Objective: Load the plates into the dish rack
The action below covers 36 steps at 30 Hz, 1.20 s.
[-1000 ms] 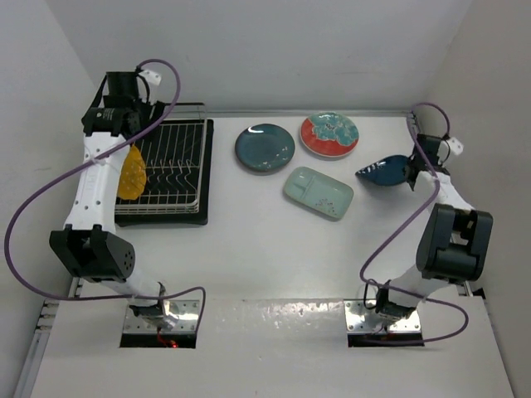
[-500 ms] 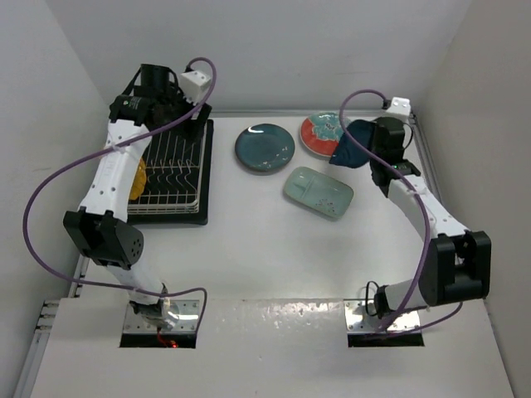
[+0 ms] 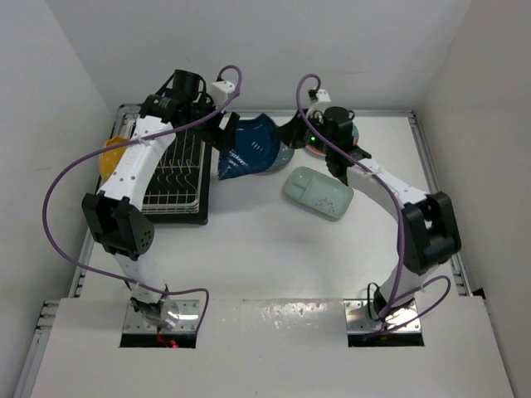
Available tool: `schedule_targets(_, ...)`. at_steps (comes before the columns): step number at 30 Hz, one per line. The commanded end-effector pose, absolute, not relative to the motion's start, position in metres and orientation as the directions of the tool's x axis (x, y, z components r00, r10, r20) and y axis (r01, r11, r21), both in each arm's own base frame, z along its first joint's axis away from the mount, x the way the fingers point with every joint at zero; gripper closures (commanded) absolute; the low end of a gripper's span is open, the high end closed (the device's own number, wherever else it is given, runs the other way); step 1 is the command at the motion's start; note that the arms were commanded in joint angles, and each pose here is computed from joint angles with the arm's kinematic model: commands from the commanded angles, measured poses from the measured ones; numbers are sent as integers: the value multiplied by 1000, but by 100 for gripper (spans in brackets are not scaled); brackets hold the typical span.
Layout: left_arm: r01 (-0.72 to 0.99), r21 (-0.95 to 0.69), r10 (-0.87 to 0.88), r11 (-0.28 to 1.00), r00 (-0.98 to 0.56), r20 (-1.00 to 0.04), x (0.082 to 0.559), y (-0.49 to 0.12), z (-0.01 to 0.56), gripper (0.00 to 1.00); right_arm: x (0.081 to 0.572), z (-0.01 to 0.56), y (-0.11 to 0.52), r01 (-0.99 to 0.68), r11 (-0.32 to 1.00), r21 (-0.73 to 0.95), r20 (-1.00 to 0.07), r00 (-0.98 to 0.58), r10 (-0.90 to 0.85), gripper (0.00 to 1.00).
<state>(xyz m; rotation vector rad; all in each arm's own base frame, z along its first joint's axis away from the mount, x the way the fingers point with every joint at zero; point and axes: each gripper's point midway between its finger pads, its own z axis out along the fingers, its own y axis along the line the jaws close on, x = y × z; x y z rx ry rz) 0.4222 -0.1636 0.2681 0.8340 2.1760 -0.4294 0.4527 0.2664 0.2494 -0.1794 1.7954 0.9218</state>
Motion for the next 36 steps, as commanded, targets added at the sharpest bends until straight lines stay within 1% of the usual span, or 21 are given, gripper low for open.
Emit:
schedule_targets(1,637,-31,389,771,-509,-768,431,-160,273,16,435,345,307,-719,431,545,-823,-362,437,100)
schedule_targets(3,613,-31,381,790,-529,-758,433,-152,268,26,432,351,312,-741,398,541,-819,-358,448,100)
schedule_targets(5,598,-42,368,801,-546,-752,434,-147,265,42,430,354,316,-748,373,549,-810,-367,457,100)
schedule_targets(6,593,-63,354,802,-559,-750,434,-141,262,60,430,354,317,-748,369,551,-808,-369,459,100)
schedule_targets(8,589,-70,347,805,-564,-750,433,-137,261,77,433,353,316,-743,368,558,-803,-374,464,100)
schedule_targets(9,593,-81,347,801,-570,-745,431,-138,258,89,432,353,319,-746,363,558,-804,-377,461,100)
schedule_targets(11,590,-73,349,804,-568,-745,432,-133,258,100,433,353,320,-747,360,559,-802,-378,462,100)
schedule_targets(15,593,-85,342,801,-569,-748,427,-131,261,100,437,350,322,-746,359,561,-801,-380,462,100)
schedule_targets(18,555,-72,316,829,-570,-759,427,-122,272,100,440,346,324,-739,357,571,-795,-388,466,100)
schedule_targets(19,518,-26,310,855,-551,-775,433,-109,286,100,441,350,325,-745,357,564,-798,-379,469,86)
schedule_targets(21,440,31,296,898,-549,-781,439,-90,297,100,446,343,327,-738,360,571,-796,-391,461,67)
schedule_targets(22,312,125,287,942,-550,-784,448,-63,309,100,447,344,329,-735,359,575,-796,-400,455,50)
schedule_targets(24,194,202,277,960,-544,-792,450,-40,326,100,453,337,331,-715,369,593,-790,-428,440,38)
schedule_targets(25,145,232,274,962,-529,-803,451,-31,337,100,455,335,333,-707,376,600,-788,-439,432,25)
schedule_targets(26,66,278,270,958,-524,-808,447,-15,349,100,456,329,336,-696,380,610,-784,-456,422,21)
schedule_targets(28,-53,314,247,948,-501,-829,441,14,372,100,458,331,339,-696,384,606,-787,-454,418,12)
schedule_targets(30,-120,332,231,935,-504,-832,435,33,379,100,459,330,342,-698,398,596,-796,-449,406,11)
schedule_targets(31,-186,360,224,914,-507,-832,427,53,387,100,458,329,345,-695,399,598,-796,-456,398,11)
schedule_targets(34,-305,413,211,858,-524,-825,410,90,399,100,457,330,348,-700,419,578,-811,-439,385,11)
schedule_targets(36,-345,447,212,826,-544,-812,402,105,400,100,454,326,345,-686,435,583,-809,-444,385,11)
